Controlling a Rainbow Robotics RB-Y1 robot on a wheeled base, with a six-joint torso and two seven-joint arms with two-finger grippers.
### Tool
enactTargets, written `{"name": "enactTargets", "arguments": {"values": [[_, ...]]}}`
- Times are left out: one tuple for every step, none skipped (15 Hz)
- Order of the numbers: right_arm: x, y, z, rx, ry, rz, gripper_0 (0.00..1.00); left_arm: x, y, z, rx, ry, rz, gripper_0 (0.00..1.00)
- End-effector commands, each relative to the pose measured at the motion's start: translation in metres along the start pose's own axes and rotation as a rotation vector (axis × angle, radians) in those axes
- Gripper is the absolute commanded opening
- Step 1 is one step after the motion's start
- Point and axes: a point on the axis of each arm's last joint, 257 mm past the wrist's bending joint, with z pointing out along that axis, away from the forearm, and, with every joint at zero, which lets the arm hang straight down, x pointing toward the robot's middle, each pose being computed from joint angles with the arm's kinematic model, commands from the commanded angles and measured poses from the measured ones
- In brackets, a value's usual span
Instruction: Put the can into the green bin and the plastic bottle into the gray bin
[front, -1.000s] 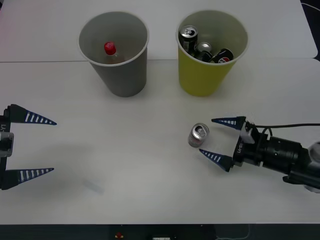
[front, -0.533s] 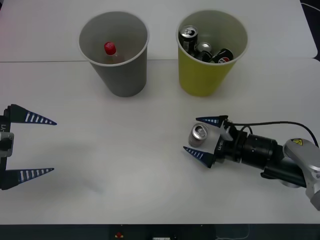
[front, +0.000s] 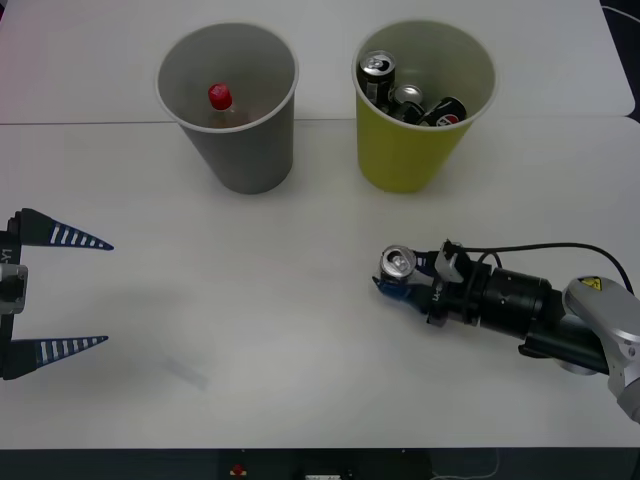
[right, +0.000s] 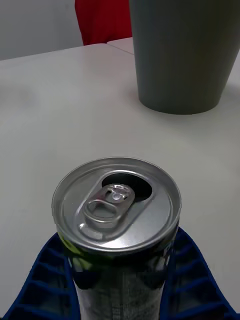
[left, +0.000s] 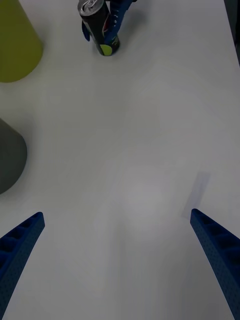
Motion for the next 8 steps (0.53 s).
{"name": "enactTargets", "arguments": {"values": [[-0.001,-0.001,0.000,0.000,-0.002,0.000,0.00,0.000,0.000,0.000,0.000,0.000,0.000,1.00],[-0.002,-0.001,0.001,0.000,-0.001,-0.001,0.00,0.000,0.000,0.000,0.000,0.000,0.000,1.00],[-0.004,-0.003,0.001,-0.001,-0.004,-0.003,0.00,0.000,0.000,0.000,0.000,0.000,0.000,1.00],[-0.005,-0.004,0.000,-0.007,-0.005,-0.004,0.00,0.000,0.000,0.000,0.000,0.000,0.000,1.00],[-0.006,-0.003,-0.001,-0.015,-0.007,-0.003,0.00,0.000,0.000,0.000,0.000,0.000,0.000,1.00],[-0.009,-0.003,-0.003,-0.024,-0.008,-0.005,0.00,0.000,0.000,0.000,0.000,0.000,0.000,1.00],[-0.013,-0.003,-0.006,-0.037,-0.011,-0.010,0.00,0.000,0.000,0.000,0.000,0.000,0.000,1.00],[-0.014,-0.001,-0.009,-0.051,-0.001,0.011,0.00,0.000,0.000,0.000,0.000,0.000,0.000,1.00]]}}
